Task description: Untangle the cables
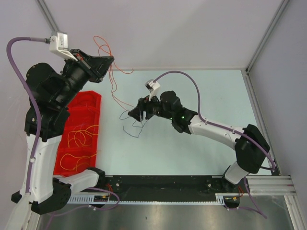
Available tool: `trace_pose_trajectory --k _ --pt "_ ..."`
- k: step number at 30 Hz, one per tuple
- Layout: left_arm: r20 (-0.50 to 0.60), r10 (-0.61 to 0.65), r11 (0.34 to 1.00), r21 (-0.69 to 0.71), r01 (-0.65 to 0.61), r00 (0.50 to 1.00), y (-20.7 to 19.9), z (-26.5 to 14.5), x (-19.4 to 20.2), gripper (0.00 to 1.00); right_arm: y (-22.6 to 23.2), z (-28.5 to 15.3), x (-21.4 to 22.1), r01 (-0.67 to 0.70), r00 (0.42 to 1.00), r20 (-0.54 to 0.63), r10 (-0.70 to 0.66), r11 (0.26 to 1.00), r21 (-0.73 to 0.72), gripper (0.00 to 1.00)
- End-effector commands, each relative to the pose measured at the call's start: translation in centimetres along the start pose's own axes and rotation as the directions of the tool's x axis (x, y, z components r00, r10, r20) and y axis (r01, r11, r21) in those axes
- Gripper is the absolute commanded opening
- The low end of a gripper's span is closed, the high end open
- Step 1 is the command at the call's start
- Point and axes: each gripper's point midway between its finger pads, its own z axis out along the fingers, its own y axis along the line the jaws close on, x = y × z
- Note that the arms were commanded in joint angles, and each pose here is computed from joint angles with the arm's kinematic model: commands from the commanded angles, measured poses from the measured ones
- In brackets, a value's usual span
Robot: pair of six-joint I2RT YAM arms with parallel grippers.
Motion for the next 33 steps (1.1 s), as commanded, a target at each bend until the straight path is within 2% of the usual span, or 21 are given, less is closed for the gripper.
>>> trace_pose_trajectory --k 1,4,5,7,8,9,10,15,16,18,20,22,23,25,26,29,30,33 --pt "0.034 -0.007 0.999 0.046 0.006 0.999 -1.3 -0.4 -1.2 0.0 -0.1 1.1 1.7 0.017 0.999 -0.04 -0.018 0.999 -0.029 0.69" --pt "0.037 -0.008 0.999 0.046 0.006 0.999 -1.3 -0.4 -1.4 0.0 0.0 1.9 3.5 0.007 0.997 -0.073 -0.01 0.999 -0.039 0.57" --pt "0.035 -0.007 0.999 0.045 0.005 0.999 -1.2 -0.3 -1.3 0.0 0.1 2.2 3.7 0.003 0.997 -0.075 -0.007 0.999 -0.048 0.42" --pt "0.042 -0.005 0.999 0.042 0.003 0.999 -1.2 -0.4 -1.5 0.0 0.1 2.6 4.6 0.0 0.996 -0.09 -0.004 0.999 -0.051 0.23" --pt "0.038 0.0 0.999 0.036 -0.002 0.999 -1.1 -0.3 -1.4 0.0 0.1 2.7 4.7 0.001 0.996 -0.089 -0.004 0.999 -0.041 0.11" --pt "0.045 0.006 0.999 0.036 -0.008 0.999 -1.2 -0.5 -1.7 0.0 -0.1 2.7 4.7 0.0 0.996 -0.088 -0.003 0.999 -0.033 0.03" --pt "0.038 0.011 1.0 0.024 -0.012 0.999 -1.0 -0.6 -1.6 0.0 -0.2 2.6 4.4 -0.001 0.997 -0.081 -0.001 1.0 -0.024 0.0" --pt "0.077 0.095 0.994 -0.057 -0.091 0.992 -0.1 -1.1 -3.6 0.0 -3.1 1.3 4.1 -0.009 0.995 -0.096 0.019 0.995 0.1 0.0" --pt "0.053 0.108 0.991 -0.088 -0.103 0.993 0.4 -1.2 -3.4 0.0 -4.2 0.7 4.7 -0.014 0.993 -0.115 0.029 0.992 0.128 0.0" --pt "0.09 0.173 0.973 -0.168 -0.156 0.981 1.0 -2.1 -5.6 0.0 -6.8 -0.8 4.6 -0.033 0.991 -0.119 0.057 0.981 0.192 0.0" --pt "0.052 0.218 0.945 -0.26 -0.197 0.975 2.9 -2.1 -5.7 0.0 -9.0 -3.0 5.8 -0.054 0.986 -0.139 0.091 0.967 0.248 0.0" --pt "0.093 0.251 0.914 -0.35 -0.204 0.964 3.8 -3.4 -7.5 0.0 -12.6 -5.3 6.0 -0.09 0.983 -0.123 0.136 0.941 0.325 0.0" --pt "0.106 0.272 0.902 -0.373 -0.216 0.956 4.0 -3.9 -8.1 0.0 -14.3 -6.9 7.5 -0.108 0.976 -0.14 0.169 0.924 0.368 0.0" --pt "0.149 0.295 0.881 -0.426 -0.208 0.944 4.4 -5.1 -9.5 0.0 -17.6 -9.8 6.4 -0.153 0.975 -0.078 0.208 0.883 0.444 0.0" --pt "0.152 0.307 0.874 -0.436 -0.215 0.939 4.5 -5.2 -9.7 0.0 -18.8 -11.2 7.7 -0.178 0.966 -0.082 0.245 0.861 0.476 0.0" --pt "0.164 0.322 0.851 -0.481 -0.209 0.932 5.2 -5.7 -10.4 0.0 -22.6 -15.1 7.2 -0.254 0.951 0.001 0.31 0.779 0.574 0.0" --pt "0.17 0.327 0.845 -0.494 -0.207 0.93 5.2 -6.0 -10.7 0.0 -24.5 -17.2 7.2 -0.29 0.941 0.046 0.335 0.73 0.618 0.0" --pt "0.167 0.342 0.82 -0.534 -0.207 0.925 5.9 -6.5 -11.0 0.0 -25.7 -19.3 7.4 -0.364 0.915 0.099 0.392 0.69 0.626 0.0"
